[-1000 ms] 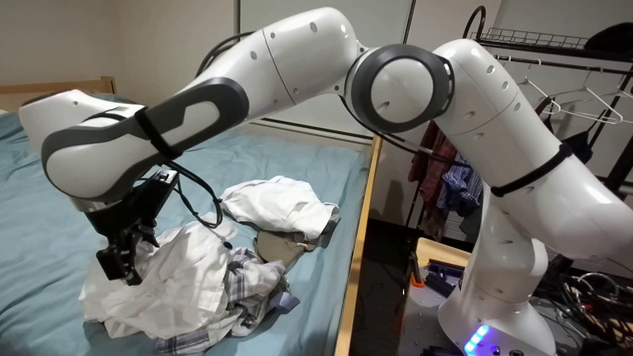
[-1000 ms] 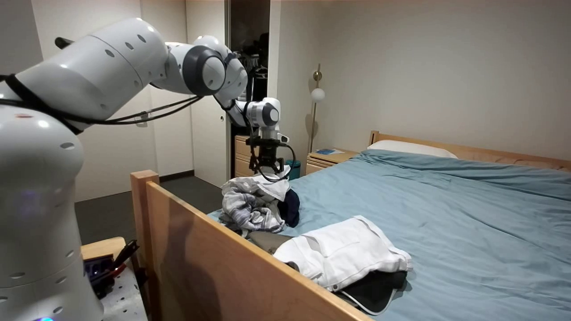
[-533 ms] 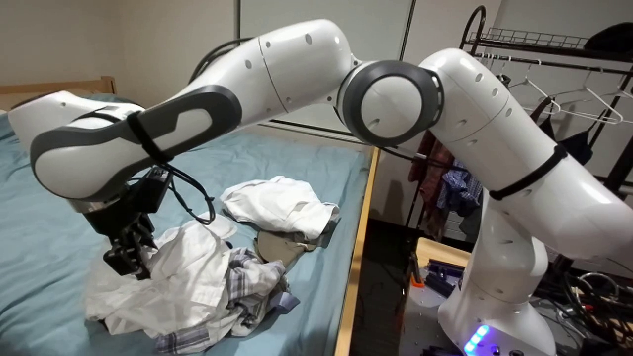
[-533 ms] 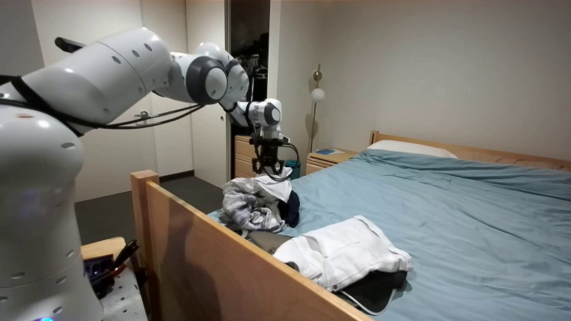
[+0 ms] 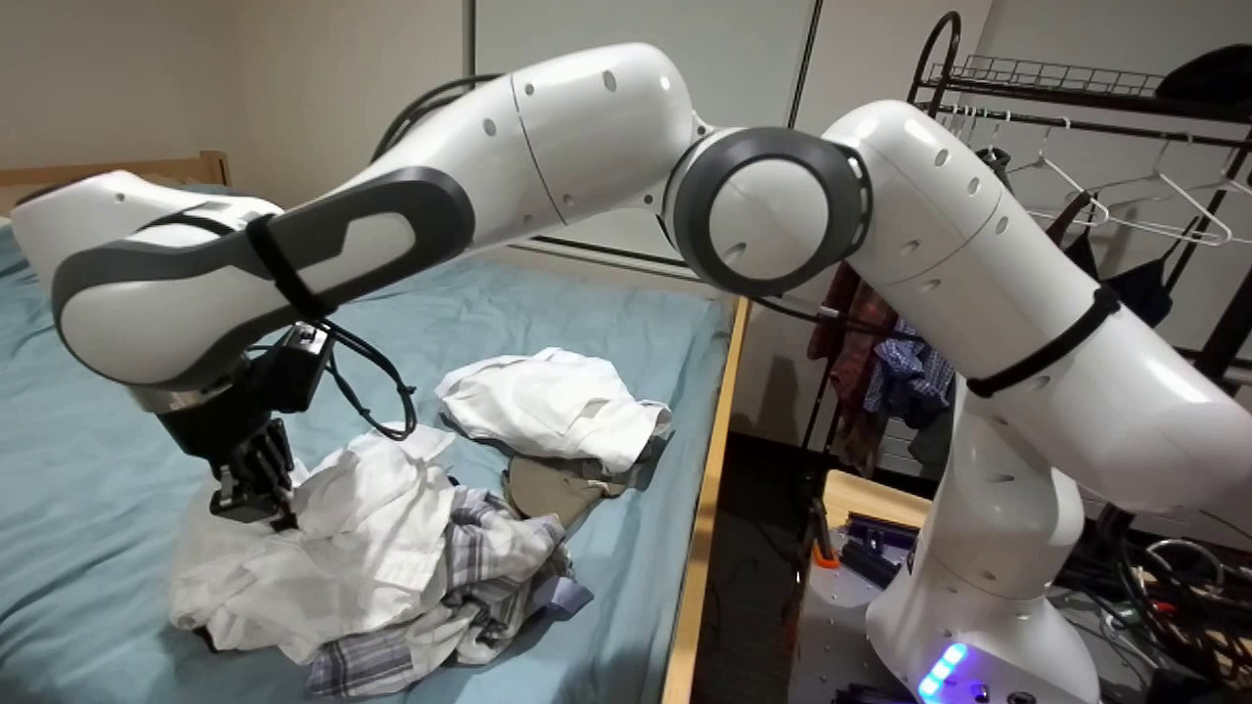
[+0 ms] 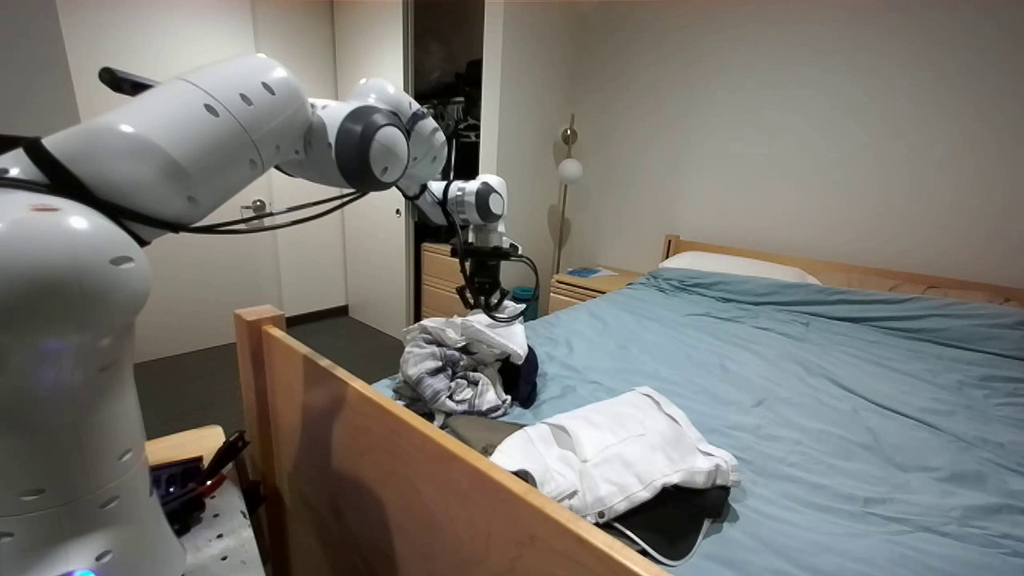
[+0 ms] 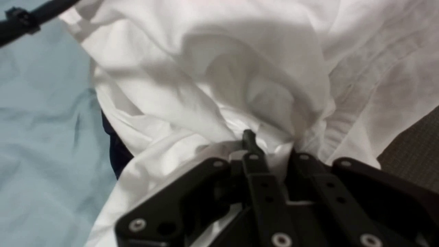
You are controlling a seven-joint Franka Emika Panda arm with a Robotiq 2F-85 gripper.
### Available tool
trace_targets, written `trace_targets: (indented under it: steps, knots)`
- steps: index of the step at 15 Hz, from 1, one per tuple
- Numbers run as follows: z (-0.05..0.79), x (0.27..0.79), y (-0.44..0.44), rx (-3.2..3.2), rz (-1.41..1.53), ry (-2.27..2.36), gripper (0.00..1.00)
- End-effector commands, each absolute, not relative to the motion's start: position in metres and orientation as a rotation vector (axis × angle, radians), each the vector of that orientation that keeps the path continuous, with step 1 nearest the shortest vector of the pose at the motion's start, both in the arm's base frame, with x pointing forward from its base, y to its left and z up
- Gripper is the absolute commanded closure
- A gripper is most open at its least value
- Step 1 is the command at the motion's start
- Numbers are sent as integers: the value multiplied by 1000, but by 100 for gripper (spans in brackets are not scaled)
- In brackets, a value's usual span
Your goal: Move the clothes from left to right
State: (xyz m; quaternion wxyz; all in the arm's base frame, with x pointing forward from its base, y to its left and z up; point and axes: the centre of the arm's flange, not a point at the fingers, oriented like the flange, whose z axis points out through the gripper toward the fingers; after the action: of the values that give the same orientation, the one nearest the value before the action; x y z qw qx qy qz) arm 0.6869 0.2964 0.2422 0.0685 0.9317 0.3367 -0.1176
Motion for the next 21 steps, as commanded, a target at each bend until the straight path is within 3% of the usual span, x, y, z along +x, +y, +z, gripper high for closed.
trace_targets:
  steps: [1,9,21]
  knots:
    - [261,691,287,2813,-306,1007,95]
    - [331,670,232,2861,-158,791,92]
    - [397,589,71,2935,-209,-167,92]
